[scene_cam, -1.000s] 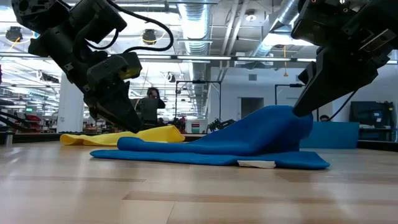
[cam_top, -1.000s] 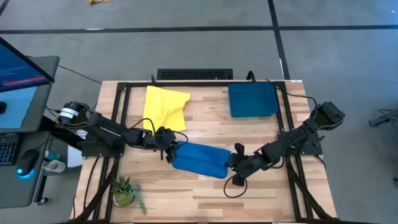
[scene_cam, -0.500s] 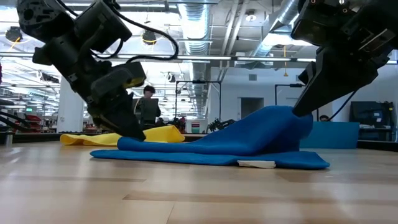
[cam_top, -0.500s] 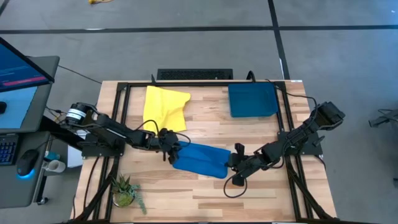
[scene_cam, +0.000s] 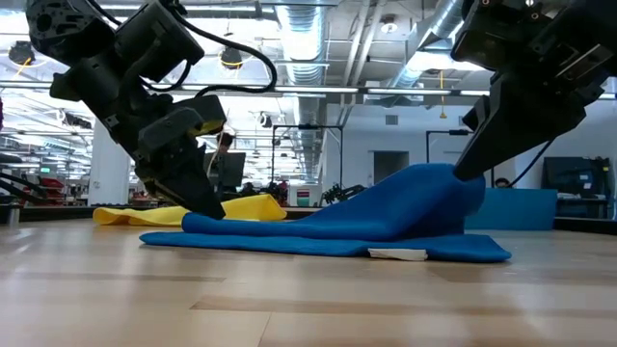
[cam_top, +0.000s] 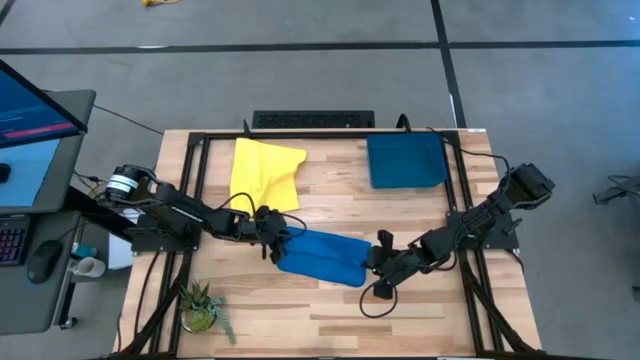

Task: Roll microfiber towels into tight, uniform cylinder then place into a basket
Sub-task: Roll the blue microfiber cloth

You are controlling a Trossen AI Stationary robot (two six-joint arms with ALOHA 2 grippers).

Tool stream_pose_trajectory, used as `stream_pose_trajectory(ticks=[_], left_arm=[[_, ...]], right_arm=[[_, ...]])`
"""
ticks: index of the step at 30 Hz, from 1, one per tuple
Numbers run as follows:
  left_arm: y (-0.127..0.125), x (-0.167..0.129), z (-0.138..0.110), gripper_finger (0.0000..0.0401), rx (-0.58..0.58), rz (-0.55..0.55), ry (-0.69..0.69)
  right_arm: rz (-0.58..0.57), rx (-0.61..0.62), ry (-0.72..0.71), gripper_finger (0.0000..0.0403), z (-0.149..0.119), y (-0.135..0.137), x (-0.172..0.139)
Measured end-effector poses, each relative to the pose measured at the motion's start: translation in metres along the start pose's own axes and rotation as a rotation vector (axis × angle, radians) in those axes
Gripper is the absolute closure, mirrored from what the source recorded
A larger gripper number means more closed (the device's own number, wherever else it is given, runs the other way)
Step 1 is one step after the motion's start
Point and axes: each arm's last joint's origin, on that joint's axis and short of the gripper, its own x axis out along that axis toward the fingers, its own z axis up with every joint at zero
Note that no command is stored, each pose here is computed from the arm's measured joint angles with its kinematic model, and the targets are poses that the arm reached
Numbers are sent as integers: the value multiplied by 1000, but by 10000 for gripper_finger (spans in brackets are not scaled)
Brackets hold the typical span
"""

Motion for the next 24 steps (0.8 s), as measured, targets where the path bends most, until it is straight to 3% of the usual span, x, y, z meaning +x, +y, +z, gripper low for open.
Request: stream_pose_trajectory(ticks=[6, 12, 24], left_arm=[[-3, -1, -2, 394, 34, -8, 1], [-10, -4, -5, 394, 94, 20, -29], [-33, -12, -9, 400, 229, -48, -43]], right_arm=[[-2, 0, -1, 396, 0, 0, 0], [-2, 0, -2, 396, 0, 0, 0], [-1, -2, -2, 396, 0, 0, 0]])
